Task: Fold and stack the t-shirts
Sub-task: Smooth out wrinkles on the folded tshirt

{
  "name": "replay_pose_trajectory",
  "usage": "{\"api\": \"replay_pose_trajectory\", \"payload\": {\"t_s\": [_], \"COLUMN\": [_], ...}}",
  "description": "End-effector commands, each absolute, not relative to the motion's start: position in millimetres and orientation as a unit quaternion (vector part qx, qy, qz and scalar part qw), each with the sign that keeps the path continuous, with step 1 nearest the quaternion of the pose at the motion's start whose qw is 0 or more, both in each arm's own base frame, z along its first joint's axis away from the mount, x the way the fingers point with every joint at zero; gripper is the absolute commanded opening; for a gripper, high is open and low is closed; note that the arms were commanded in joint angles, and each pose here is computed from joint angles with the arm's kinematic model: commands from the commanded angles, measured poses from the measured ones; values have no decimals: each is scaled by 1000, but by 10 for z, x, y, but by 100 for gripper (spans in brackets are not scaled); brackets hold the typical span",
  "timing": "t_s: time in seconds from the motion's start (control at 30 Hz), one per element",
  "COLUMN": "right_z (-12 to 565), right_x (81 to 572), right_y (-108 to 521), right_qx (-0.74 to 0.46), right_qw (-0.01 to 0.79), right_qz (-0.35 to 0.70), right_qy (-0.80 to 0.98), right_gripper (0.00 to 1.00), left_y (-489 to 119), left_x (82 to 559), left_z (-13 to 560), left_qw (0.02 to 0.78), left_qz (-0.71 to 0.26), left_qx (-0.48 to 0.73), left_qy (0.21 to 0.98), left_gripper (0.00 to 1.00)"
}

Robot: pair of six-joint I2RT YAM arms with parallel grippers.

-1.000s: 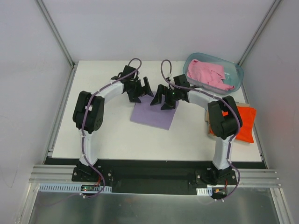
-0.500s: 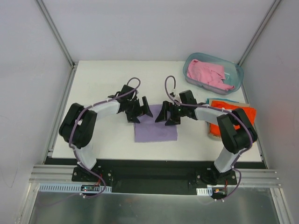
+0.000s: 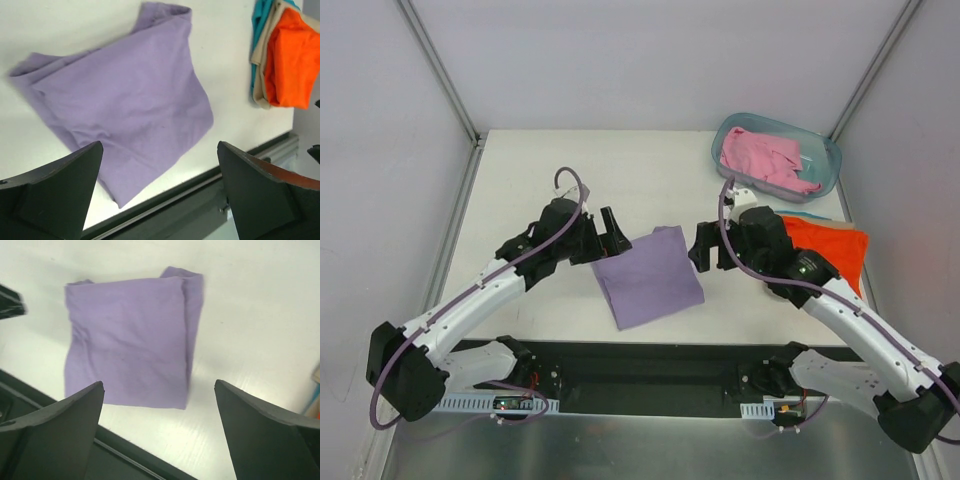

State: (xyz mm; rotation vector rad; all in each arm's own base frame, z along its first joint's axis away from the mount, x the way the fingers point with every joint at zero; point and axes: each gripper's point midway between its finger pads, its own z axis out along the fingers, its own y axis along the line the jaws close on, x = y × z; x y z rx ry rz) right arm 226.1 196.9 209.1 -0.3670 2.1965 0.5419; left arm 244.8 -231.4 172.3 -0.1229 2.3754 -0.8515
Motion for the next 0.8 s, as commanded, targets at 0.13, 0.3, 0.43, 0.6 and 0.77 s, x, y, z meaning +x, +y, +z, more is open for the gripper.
{"api": "replay_pose_trajectory", "payload": {"t_s": [0.13, 0.3, 0.43, 0.6, 0.77], "right_z": [1467, 1233, 837, 569, 295], "right_x": [2487, 2733, 2881, 3005, 2920], "right_y": [1840, 2064, 2179, 2302, 2409], "right_qx": [-193, -210, -207, -186, -180], "right_qw": [332, 284, 225, 184, 136], "right_qz": [105, 99, 81, 106, 128], "right_qy": [917, 930, 949, 959, 966], "right_gripper": [97, 96, 97, 99, 89], "left_y": [-1495, -1317, -1307, -1283, -1280], "left_x": [2395, 2291, 2244, 2248, 2285], "left_z": [1359, 1086, 960, 893, 852], "left_qw": [331, 309, 285, 275, 267], "left_qz": [-190, -175, -173, -164, -155], "left_qx": [-128, -164, -161, -160, -163], "left_qy": [915, 920, 929, 934, 937], "left_gripper": [99, 99, 99, 99, 99]}}
